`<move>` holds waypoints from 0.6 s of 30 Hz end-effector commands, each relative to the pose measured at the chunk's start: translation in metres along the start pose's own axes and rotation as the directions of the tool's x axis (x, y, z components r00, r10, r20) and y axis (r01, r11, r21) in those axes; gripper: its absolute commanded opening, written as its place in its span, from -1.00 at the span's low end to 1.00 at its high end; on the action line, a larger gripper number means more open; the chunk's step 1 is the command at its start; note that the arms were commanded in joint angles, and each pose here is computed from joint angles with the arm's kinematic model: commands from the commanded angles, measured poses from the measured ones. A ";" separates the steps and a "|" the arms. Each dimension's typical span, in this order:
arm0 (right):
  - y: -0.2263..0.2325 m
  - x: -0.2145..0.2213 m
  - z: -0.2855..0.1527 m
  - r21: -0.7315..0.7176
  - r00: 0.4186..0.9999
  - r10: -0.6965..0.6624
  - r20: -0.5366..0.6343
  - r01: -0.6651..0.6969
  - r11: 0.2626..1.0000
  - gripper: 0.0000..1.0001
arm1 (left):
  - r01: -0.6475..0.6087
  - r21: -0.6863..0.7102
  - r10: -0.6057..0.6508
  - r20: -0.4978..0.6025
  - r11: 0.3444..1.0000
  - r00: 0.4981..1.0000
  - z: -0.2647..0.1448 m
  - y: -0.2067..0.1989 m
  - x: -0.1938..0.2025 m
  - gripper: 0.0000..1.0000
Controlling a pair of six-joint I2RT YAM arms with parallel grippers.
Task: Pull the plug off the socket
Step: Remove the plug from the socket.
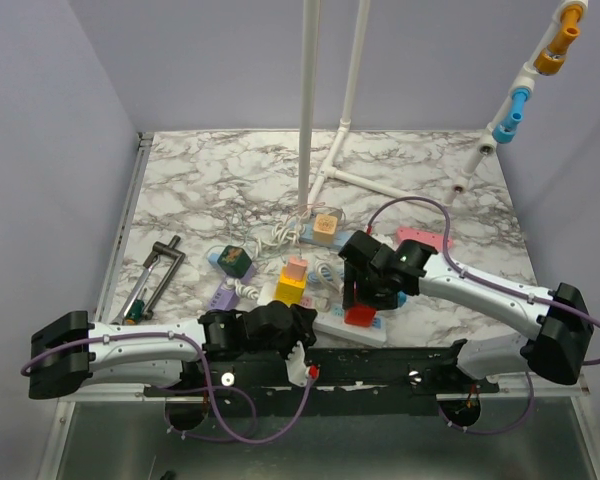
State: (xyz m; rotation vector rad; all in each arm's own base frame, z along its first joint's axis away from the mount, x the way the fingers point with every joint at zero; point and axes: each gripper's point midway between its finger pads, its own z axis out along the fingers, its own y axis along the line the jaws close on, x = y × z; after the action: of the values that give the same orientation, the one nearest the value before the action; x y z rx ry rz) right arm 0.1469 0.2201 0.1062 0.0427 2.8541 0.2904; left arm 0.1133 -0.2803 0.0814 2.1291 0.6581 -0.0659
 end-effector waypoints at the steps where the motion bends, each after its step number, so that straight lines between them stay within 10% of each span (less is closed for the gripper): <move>1: 0.046 -0.020 -0.041 -0.136 0.987 -0.040 0.157 0.062 0.989 -0.99 | -0.015 0.301 -0.007 0.074 0.953 0.997 -0.002 -0.071 -0.008 -1.00; 18: 0.031 -0.047 -0.020 -0.219 0.997 0.012 0.073 0.004 0.976 -0.99 | -0.190 0.239 0.177 0.074 0.952 0.981 -0.002 -0.074 0.005 -1.00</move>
State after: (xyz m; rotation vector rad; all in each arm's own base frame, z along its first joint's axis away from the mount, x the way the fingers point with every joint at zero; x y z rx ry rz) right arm 0.1520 0.2142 0.1128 0.1235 2.8754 0.2904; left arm 0.1129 -0.2770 0.0814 2.1315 0.5818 -0.0349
